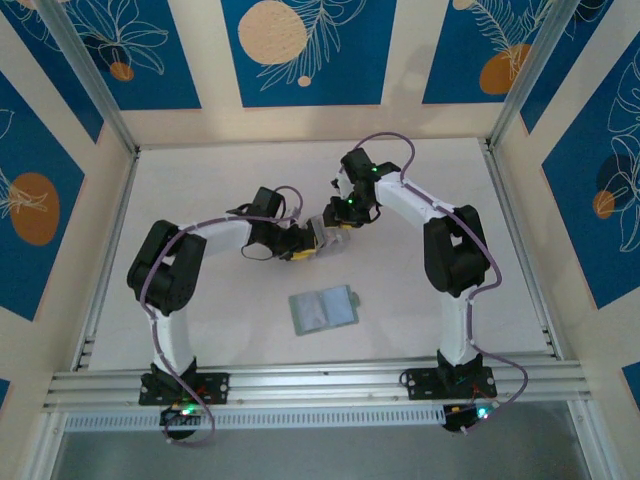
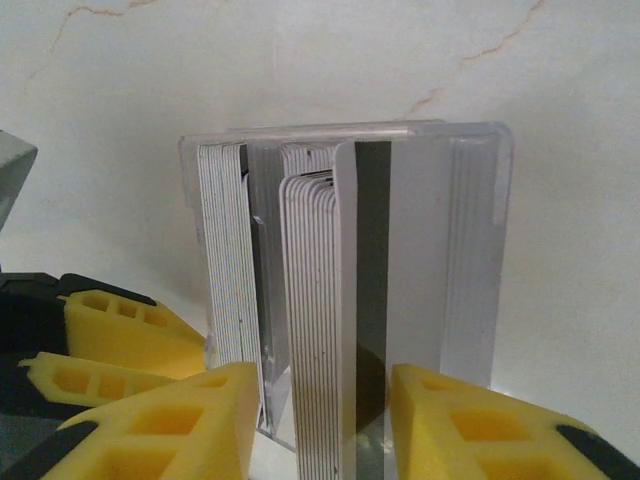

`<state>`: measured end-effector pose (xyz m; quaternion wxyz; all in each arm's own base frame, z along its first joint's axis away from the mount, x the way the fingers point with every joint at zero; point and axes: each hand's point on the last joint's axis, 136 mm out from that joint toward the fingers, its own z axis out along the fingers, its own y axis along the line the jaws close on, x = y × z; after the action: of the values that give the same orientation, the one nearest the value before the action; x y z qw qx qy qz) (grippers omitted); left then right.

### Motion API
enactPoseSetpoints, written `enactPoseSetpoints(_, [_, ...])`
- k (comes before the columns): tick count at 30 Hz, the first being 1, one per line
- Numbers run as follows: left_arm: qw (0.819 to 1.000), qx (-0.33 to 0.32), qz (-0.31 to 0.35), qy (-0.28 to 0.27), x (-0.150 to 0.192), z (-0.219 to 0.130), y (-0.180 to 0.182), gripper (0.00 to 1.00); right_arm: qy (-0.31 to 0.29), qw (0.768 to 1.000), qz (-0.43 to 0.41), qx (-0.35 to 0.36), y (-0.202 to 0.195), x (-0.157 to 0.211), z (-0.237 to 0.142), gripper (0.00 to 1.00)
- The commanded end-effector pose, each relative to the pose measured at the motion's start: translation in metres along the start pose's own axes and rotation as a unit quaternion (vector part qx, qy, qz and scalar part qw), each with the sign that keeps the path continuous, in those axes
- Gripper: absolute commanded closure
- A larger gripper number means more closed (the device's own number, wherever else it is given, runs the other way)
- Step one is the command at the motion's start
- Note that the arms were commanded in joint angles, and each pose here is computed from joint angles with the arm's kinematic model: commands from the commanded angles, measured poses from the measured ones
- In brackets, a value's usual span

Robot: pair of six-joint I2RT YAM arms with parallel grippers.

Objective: Put the credit cards into the card holder
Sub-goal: Pick up the credit card from the storage box.

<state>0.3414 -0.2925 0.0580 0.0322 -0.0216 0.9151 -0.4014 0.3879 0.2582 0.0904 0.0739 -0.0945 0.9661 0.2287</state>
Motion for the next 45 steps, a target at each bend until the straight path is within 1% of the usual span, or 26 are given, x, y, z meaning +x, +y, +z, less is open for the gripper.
enactPoseSetpoints(1, [1.0, 0.001, 0.004, 0.003, -0.005, 0.005, 0.002, 0.69, 0.006, 0.999, -0.011, -0.041, 0.02, 0.0, -0.008, 0.62])
enactPoseSetpoints(4, [1.0, 0.001, 0.002, 0.005, -0.005, 0.007, 0.004, 0.69, 0.0, 0.999, -0.012, -0.053, 0.025, -0.001, -0.014, 0.66])
enactPoseSetpoints(9, [1.0, -0.001, 0.001, 0.008, -0.004, 0.009, 0.007, 0.69, -0.007, 0.998, -0.015, -0.064, 0.03, -0.003, -0.023, 0.66])
enactPoseSetpoints(16, [1.0, -0.001, -0.002, 0.011, -0.003, 0.012, 0.01, 0.69, -0.003, 0.998, -0.012, -0.069, 0.03, -0.002, -0.025, 0.65])
enactPoseSetpoints(27, [1.0, -0.001, -0.004, 0.013, -0.002, 0.014, 0.012, 0.7, -0.013, 0.997, -0.012, -0.078, 0.034, -0.007, -0.034, 0.65])
enactPoseSetpoints(35, [1.0, 0.0, -0.007, 0.015, -0.001, 0.016, 0.014, 0.7, -0.013, 0.997, -0.011, -0.074, 0.033, -0.008, -0.035, 0.69])
enactPoseSetpoints(45, [1.0, 0.002, -0.007, 0.014, -0.001, 0.016, 0.014, 0.7, -0.014, 0.998, -0.01, -0.054, 0.027, -0.009, -0.035, 0.78])
